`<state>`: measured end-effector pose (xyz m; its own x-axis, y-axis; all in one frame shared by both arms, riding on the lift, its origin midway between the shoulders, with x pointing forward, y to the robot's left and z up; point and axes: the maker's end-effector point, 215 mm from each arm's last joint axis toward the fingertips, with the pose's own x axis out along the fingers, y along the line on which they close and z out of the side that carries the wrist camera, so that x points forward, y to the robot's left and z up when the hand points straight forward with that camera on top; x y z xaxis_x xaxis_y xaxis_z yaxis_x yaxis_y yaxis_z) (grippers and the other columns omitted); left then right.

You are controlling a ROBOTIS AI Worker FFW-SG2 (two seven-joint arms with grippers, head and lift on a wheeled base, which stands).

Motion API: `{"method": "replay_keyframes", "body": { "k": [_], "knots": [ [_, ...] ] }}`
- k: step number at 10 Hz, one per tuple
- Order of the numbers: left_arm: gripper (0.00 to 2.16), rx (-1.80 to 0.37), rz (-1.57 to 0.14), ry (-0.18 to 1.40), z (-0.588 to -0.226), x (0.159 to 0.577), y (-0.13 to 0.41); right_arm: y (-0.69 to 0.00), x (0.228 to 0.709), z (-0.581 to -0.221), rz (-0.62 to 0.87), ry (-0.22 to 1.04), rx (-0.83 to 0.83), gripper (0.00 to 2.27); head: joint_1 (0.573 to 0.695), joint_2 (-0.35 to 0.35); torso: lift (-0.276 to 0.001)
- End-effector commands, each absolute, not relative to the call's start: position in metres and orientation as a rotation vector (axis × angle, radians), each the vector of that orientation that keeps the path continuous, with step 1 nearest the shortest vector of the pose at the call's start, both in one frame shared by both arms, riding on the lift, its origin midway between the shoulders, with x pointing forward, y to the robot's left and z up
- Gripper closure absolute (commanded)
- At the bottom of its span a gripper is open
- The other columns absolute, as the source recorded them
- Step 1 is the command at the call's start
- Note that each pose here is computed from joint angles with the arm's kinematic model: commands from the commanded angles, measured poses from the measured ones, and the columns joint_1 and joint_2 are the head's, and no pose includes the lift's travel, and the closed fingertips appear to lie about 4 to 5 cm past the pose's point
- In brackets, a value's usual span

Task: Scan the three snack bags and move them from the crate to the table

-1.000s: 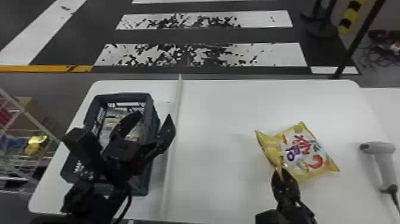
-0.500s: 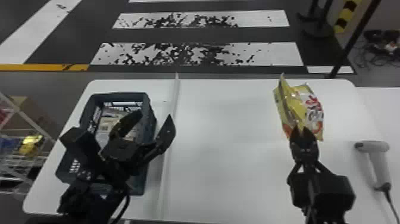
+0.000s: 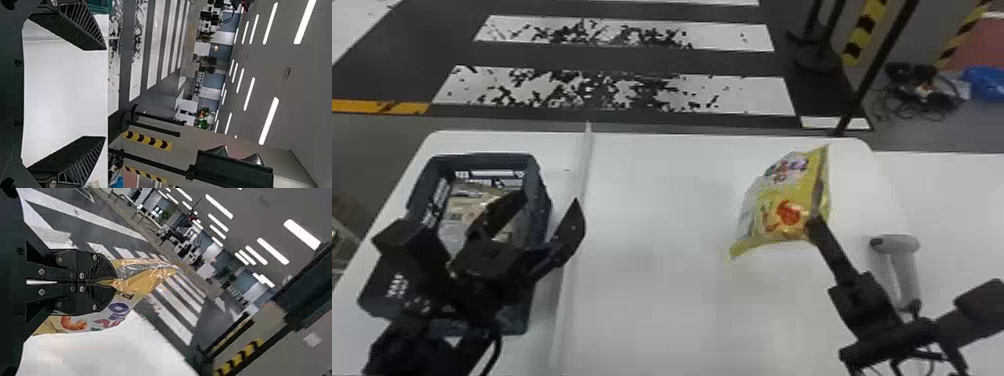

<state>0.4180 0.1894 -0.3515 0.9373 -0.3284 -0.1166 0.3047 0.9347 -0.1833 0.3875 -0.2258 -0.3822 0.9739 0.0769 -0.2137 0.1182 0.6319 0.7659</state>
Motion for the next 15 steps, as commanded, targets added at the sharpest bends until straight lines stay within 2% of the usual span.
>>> {"method": "replay_keyframes", "body": {
  "k": [1, 3, 5, 6, 7, 8, 10, 11, 13, 14, 15],
  "knots": [
    [0.06, -0.165, -0.339, 0.147, -0.353, 0.418, 0.187, -0.209, 0.369, -0.441, -0.031, 0.442, 1.017, 2.25, 0.695, -0.052, -0.062],
    [0.06, -0.168, -0.338, 0.147, -0.355, 0.42, 0.187, -0.218, 0.355, -0.466, -0.087, 0.469, 0.958, 2.24, 0.695, -0.038, -0.062],
    [0.06, -0.169, -0.338, 0.146, -0.357, 0.422, 0.187, -0.24, 0.342, -0.48, -0.175, 0.532, 0.85, 2.09, 0.695, -0.056, -0.062],
    [0.06, -0.17, -0.342, 0.145, -0.357, 0.422, 0.186, -0.253, 0.337, -0.484, -0.226, 0.543, 0.792, 1.6, 0.695, -0.075, -0.062],
    [0.06, -0.171, -0.348, 0.141, -0.356, 0.422, 0.185, -0.262, 0.328, -0.48, -0.302, 0.551, 0.672, 0.14, 0.695, -0.085, -0.062],
    [0.06, -0.175, -0.351, 0.142, -0.356, 0.422, 0.184, -0.27, 0.32, -0.47, -0.375, 0.544, 0.534, 0.0, 0.695, -0.11, -0.062],
    [0.06, -0.18, -0.362, 0.139, -0.356, 0.421, 0.181, -0.273, 0.308, -0.468, -0.413, 0.566, 0.442, 0.04, 0.695, -0.148, -0.062],
    [0.06, -0.183, -0.365, 0.136, -0.355, 0.42, 0.179, -0.269, 0.299, -0.472, -0.409, 0.608, 0.32, 0.04, 0.695, -0.148, -0.062],
    [0.06, -0.184, -0.37, 0.133, -0.354, 0.418, 0.176, -0.267, 0.305, -0.463, -0.394, 0.572, 0.247, 0.05, 0.695, -0.149, -0.062],
    [0.06, -0.184, -0.374, 0.137, -0.356, 0.416, 0.175, -0.253, 0.307, -0.465, -0.322, 0.58, 0.217, 0.08, 0.695, -0.144, -0.062],
    [0.06, -0.183, -0.373, 0.135, -0.355, 0.416, 0.175, -0.219, 0.308, -0.478, -0.137, 0.641, 0.216, 0.08, 0.695, -0.131, -0.062]
  ]
}}
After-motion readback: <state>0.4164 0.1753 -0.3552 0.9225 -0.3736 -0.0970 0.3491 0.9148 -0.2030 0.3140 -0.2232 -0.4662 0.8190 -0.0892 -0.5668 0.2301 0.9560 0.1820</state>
